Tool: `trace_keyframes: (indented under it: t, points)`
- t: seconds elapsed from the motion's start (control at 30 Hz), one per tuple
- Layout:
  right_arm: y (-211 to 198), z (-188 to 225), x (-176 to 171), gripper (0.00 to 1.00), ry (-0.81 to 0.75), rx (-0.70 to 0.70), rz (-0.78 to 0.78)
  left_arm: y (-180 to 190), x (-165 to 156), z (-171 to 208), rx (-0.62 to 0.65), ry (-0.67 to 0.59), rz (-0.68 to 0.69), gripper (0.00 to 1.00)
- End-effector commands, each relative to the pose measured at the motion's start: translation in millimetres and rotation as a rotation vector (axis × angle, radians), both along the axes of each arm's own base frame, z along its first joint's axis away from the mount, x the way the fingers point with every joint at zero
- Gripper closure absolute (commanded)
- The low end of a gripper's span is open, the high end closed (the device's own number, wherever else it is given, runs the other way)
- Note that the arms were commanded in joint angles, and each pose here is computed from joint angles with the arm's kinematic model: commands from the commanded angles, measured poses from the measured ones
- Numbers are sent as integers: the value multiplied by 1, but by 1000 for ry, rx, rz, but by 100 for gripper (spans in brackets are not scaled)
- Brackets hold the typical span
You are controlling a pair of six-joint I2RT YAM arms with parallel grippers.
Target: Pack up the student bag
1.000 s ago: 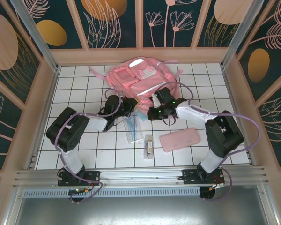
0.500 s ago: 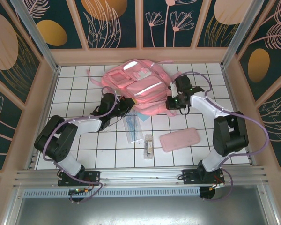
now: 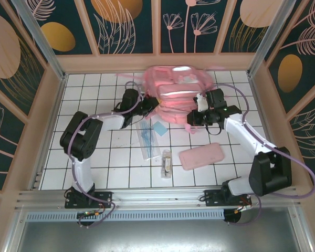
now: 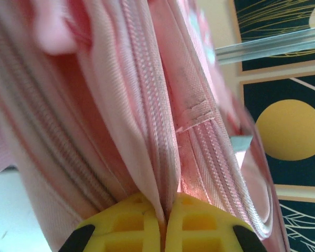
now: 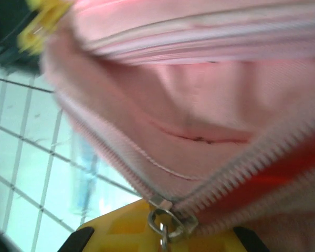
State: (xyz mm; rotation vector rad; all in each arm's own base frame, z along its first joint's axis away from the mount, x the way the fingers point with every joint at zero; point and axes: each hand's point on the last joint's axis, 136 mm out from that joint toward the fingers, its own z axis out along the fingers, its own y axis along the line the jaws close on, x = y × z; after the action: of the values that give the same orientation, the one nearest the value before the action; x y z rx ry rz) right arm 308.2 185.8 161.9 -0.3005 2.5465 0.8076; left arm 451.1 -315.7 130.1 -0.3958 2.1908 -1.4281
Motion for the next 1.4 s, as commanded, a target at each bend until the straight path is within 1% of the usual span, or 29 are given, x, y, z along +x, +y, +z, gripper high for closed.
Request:
trace_keyframes:
  t: [0.0, 0.1, 0.13, 0.2, 0.23, 0.27, 0.33, 0.4, 0.43, 0.47, 0.57, 0.67, 0.77, 0.93, 1.0, 1.03, 1.07, 1.13, 1.17, 1.2, 1.27, 1.33, 1.37]
  points:
    - [46, 49, -31, 100, -39, 200, 174, -6, 37, 38, -3, -155, 40, 100]
    - [58, 48, -21, 100, -61, 225, 186, -21, 42, 41, 16, -168, 12, 100]
    - [60, 42, -15, 100, -58, 227, 181, -22, 44, 38, 22, -158, 15, 97]
    - [64, 24, 0, 100, -48, 214, 159, -19, 45, 33, 31, -139, 28, 70]
    - [65, 15, 7, 100, -34, 204, 142, -16, 44, 30, 42, -124, 35, 53]
    - [68, 6, 15, 100, -23, 199, 135, -13, 40, 28, 53, -109, 39, 43]
    - [74, -3, 26, 100, -8, 208, 126, -3, 32, 25, 79, -87, 58, 34]
    - [80, -6, 34, 100, -1, 233, 124, 9, 17, 23, 97, -62, 74, 16]
    - [83, -7, 39, 100, 2, 246, 121, 16, 7, 22, 97, -48, 85, 5]
    - [85, -6, 42, 100, 4, 258, 116, 21, -2, 23, 91, -38, 94, 5]
    - [97, 2, 46, 100, 4, 323, 130, 36, -37, 10, 45, 38, 122, 3]
    - [109, 10, 43, 100, 12, 365, 160, 38, -59, 0, -35, 98, 133, 3]
    - [123, 15, 30, 100, 26, 374, 206, 24, -57, 5, -98, 99, 117, 4]
    - [129, 12, 1, 100, 58, 358, 221, -9, -32, 4, -112, 90, 107, 5]
    - [127, 10, -8, 100, 81, 366, 210, -16, -22, -4, -132, 101, 125, 8]
    - [126, 6, -13, 100, 99, 366, 202, -19, -17, -7, -157, 100, 132, 13]
    - [123, 3, -16, 100, 115, 363, 187, -19, -13, -9, -173, 91, 142, 21]
    - [114, -11, -25, 100, 175, 327, 141, -20, -6, -15, -197, 84, 162, 68]
    - [108, -19, -29, 100, 202, 298, 116, -19, -4, -16, -204, 74, 169, 87]
    - [100, -29, -35, 100, 238, 256, 87, -17, -2, -17, -202, 71, 177, 100]
    - [79, -50, -50, 100, 305, 155, 34, -10, 3, -16, -183, 54, 193, 100]
    - [42, -75, -61, 100, 396, 45, -55, 5, 8, -11, -145, 27, 222, 100]
    - [27, -83, -64, 100, 424, 16, -91, 13, 11, -7, -122, 9, 236, 100]
